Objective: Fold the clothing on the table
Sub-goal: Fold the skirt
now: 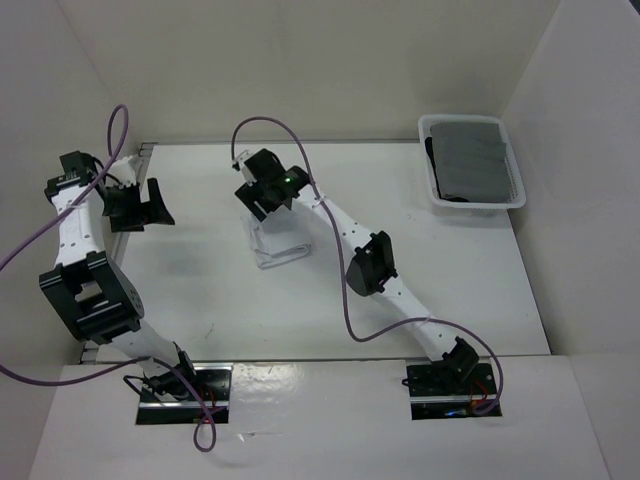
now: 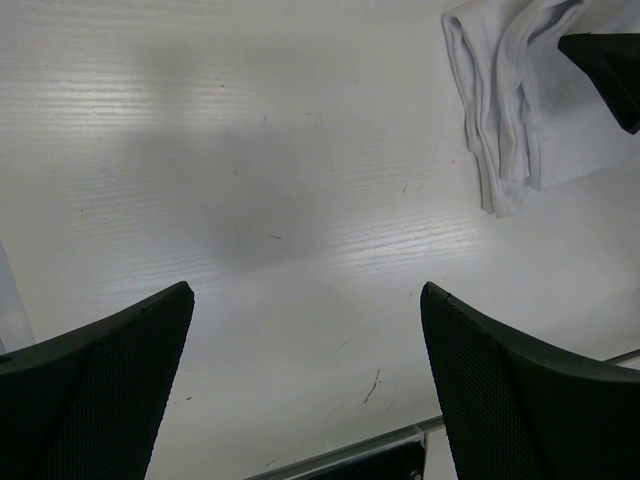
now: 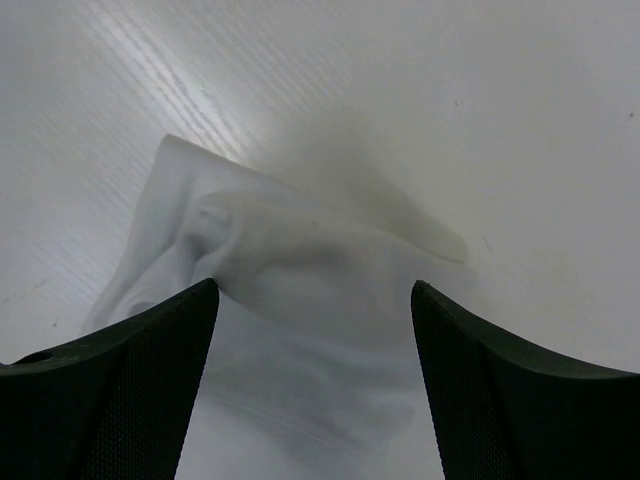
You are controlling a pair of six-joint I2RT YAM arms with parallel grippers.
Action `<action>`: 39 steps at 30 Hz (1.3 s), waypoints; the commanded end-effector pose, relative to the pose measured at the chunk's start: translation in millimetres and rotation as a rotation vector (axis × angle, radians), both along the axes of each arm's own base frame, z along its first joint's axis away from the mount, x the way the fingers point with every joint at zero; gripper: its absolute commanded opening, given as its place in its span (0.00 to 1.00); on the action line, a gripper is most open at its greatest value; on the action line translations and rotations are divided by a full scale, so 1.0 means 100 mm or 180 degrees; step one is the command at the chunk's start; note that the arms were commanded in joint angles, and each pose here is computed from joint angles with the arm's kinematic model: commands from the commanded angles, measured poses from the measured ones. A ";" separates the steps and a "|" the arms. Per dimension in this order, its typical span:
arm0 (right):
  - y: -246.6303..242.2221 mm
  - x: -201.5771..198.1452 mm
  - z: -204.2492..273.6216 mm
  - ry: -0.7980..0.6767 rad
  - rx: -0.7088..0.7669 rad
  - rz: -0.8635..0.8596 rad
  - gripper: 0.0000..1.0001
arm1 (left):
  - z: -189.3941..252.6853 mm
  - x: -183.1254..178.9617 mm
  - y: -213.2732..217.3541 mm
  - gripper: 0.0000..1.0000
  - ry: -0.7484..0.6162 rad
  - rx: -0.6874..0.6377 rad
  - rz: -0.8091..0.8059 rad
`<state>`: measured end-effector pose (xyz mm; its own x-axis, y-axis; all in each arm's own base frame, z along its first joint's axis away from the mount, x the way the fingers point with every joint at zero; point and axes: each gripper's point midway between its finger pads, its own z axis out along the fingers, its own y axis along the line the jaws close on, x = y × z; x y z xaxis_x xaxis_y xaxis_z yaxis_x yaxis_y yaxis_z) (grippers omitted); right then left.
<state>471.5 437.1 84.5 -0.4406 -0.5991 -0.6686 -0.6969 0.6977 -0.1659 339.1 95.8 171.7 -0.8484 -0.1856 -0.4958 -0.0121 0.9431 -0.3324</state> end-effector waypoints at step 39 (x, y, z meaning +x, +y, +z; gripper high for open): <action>-0.12 -0.20 1.19 -0.0082 0.0512 0.0324 0.86 | 0.19 -0.07 -0.12 1.00 -0.0149 -0.0069 -0.0046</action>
<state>448.1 442.5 100.1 -0.4411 -0.6089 -0.6593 -0.7741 0.6298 -0.0638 330.1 89.9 163.7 -0.8619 -0.1939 -0.4685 -0.0193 0.9359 -0.3518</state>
